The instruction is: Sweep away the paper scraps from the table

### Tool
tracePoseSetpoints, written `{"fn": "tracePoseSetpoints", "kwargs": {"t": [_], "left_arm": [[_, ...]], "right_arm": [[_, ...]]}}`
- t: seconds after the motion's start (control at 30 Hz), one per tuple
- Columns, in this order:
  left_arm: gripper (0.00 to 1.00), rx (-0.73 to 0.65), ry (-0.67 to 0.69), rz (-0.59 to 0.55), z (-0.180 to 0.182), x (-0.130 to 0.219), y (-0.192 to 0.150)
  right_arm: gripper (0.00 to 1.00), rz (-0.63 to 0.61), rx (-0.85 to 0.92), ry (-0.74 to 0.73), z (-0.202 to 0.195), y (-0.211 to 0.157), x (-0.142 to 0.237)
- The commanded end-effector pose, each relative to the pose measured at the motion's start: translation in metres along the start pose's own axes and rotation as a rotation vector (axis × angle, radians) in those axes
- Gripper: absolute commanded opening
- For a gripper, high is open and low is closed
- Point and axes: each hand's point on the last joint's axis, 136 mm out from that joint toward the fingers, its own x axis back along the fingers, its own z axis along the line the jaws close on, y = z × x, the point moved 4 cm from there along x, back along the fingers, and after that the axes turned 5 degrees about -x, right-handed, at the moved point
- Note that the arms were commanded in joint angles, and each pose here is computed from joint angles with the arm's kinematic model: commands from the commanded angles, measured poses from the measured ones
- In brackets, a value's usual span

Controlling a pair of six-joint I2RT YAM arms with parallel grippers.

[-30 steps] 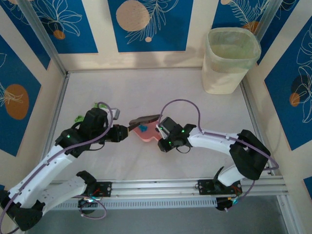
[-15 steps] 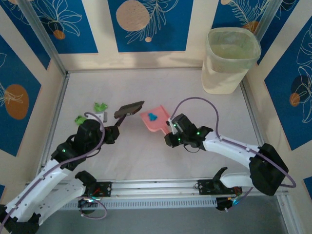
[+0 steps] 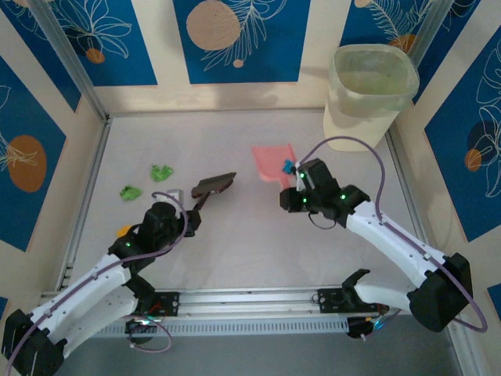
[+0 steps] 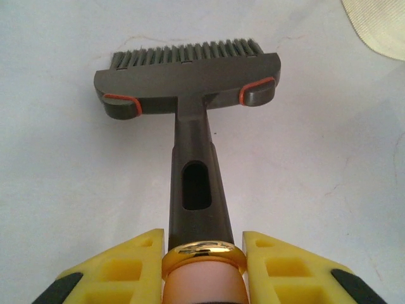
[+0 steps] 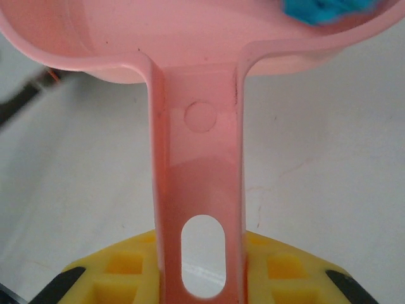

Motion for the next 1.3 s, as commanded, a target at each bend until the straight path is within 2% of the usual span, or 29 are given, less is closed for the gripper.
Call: {"fn": "tracePoseSetpoints", "kwargs": {"t": [0.0,0.27,0.57,0.9,1.27], "left_arm": [[0.0,0.001,-0.097,-0.088,-0.016,-0.003,0.019],[0.0,0.05,-0.159,0.005,-0.023,-0.022,0.002],[0.0,0.049,-0.172,-0.002,-0.025,-0.016,0.004],[0.0,0.039,-0.158,-0.024,-0.022,-0.009,0.007],[0.0,0.026,-0.139,-0.011,-0.02,-0.015,0.004]], "right_arm": [[0.0,-0.003,-0.058,-0.058,-0.005,0.021,0.016],[0.0,-0.089,-0.143,-0.026,0.003,0.096,0.037],[0.0,-0.168,-0.226,0.024,0.007,0.178,0.054],[0.0,-0.253,-0.392,0.11,-0.028,0.246,0.075],[0.0,-0.336,-0.576,0.26,-0.081,0.286,0.102]]}}
